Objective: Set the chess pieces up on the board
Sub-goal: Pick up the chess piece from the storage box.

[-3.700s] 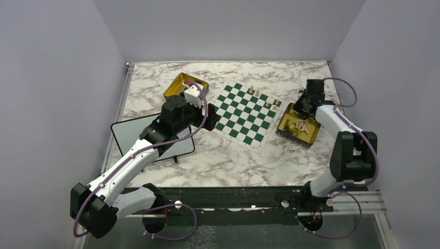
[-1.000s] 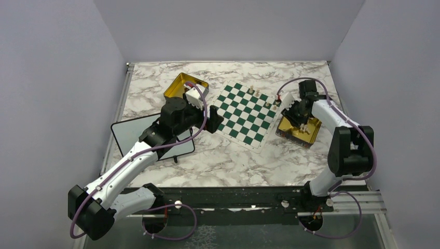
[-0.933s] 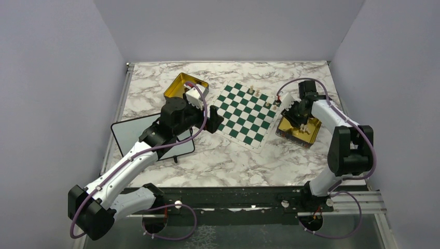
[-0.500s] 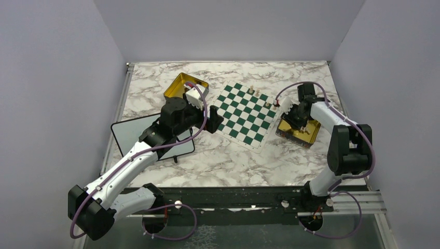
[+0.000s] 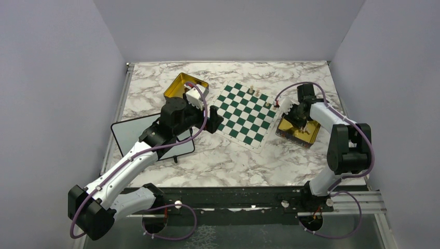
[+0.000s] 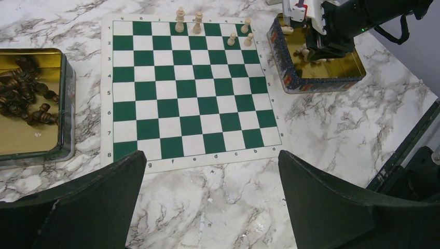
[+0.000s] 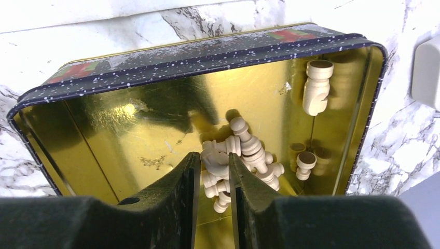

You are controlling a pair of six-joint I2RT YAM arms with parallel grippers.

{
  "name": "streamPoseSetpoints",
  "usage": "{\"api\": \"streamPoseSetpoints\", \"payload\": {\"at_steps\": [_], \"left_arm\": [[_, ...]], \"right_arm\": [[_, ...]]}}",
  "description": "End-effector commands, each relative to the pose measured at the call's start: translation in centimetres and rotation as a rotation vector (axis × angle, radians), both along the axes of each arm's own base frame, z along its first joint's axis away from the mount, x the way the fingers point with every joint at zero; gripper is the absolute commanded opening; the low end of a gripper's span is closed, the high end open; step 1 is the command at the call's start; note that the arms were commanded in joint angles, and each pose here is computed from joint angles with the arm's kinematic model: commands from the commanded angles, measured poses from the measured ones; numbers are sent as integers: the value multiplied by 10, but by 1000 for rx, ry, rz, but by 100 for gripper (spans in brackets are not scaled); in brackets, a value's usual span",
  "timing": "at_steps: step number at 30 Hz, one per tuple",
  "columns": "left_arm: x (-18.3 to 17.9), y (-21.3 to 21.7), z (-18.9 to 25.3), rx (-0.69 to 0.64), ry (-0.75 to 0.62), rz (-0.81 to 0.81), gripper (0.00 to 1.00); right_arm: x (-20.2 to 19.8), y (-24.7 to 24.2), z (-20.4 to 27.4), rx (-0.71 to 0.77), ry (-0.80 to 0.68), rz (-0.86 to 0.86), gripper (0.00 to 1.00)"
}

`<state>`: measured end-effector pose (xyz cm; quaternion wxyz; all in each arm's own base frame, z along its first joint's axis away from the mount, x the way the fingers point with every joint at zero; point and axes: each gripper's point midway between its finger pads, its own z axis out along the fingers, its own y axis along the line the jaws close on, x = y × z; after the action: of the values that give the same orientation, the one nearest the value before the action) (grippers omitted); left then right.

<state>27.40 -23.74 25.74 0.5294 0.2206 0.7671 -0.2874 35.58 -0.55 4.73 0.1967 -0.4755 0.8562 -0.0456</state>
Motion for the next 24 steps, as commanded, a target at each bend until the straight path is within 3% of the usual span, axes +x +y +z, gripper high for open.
{"api": "streamPoseSetpoints", "payload": {"at_steps": [1, 13, 24], "left_arm": [[-1, 4, 10, -5, -34, 10, 98], [-1, 6, 12, -6, -45, 21, 98], [-2, 9, 15, -9, -55, 30, 99]], "right_arm": [[6, -5, 0, -52, -26, 45, 30], [7, -4, -6, -72, -12, 46, 26], [12, -1, 11, -38, -64, -3, 16]]}}
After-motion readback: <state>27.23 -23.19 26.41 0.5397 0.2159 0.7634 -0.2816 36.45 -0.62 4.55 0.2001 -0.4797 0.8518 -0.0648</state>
